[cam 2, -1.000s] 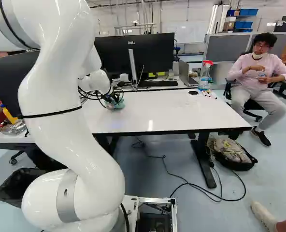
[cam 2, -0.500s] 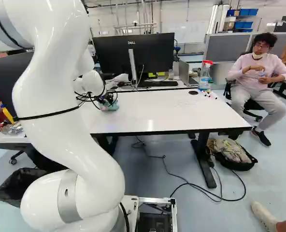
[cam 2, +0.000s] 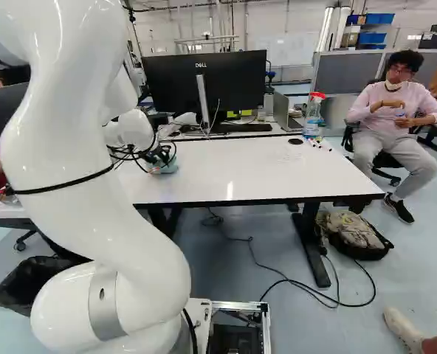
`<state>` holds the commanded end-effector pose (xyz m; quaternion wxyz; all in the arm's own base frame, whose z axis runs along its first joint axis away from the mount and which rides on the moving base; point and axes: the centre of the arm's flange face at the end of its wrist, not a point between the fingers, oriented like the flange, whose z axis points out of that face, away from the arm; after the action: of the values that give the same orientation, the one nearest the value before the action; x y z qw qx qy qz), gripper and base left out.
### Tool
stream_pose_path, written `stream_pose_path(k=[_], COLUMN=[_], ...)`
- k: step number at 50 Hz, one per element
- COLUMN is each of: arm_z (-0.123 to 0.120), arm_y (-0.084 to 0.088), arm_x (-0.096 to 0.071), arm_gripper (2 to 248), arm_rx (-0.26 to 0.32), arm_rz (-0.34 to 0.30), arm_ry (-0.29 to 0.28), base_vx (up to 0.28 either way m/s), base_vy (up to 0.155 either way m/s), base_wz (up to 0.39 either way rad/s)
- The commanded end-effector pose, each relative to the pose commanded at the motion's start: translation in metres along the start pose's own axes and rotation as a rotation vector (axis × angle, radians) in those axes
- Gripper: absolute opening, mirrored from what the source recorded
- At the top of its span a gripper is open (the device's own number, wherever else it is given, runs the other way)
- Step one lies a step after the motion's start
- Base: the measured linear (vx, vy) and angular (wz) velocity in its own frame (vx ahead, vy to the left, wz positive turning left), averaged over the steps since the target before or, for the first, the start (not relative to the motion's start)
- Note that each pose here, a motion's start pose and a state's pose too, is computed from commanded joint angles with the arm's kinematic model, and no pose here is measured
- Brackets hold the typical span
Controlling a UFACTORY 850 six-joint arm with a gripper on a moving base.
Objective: Clean the table with the green towel
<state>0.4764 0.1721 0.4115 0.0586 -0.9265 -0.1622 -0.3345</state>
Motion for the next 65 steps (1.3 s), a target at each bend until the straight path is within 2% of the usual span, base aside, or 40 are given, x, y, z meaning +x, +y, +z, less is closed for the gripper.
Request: stream_pose_path(k=[15,32,47,65], arm_z=[-0.014,-0.018,-0.009,0.014], arm_y=[0.015,0.042,0.065,0.070], arm_x=[-0.016,-0.021,-0.011,0.015], arm_gripper=[59,59,59,59], arm_rx=[-0.020,-0.056,-0.083,-0.085], arm_rz=[0.024,0.068,0.101,0.101], arm_ry=[-0.007,-0.009,-0.004,0.010], base_vx=[0.000,0.000,0.000,0.000], base_vy=[0.000,0.000,0.000,0.000], base_wz=[0.000,0.000,0.000,0.000])
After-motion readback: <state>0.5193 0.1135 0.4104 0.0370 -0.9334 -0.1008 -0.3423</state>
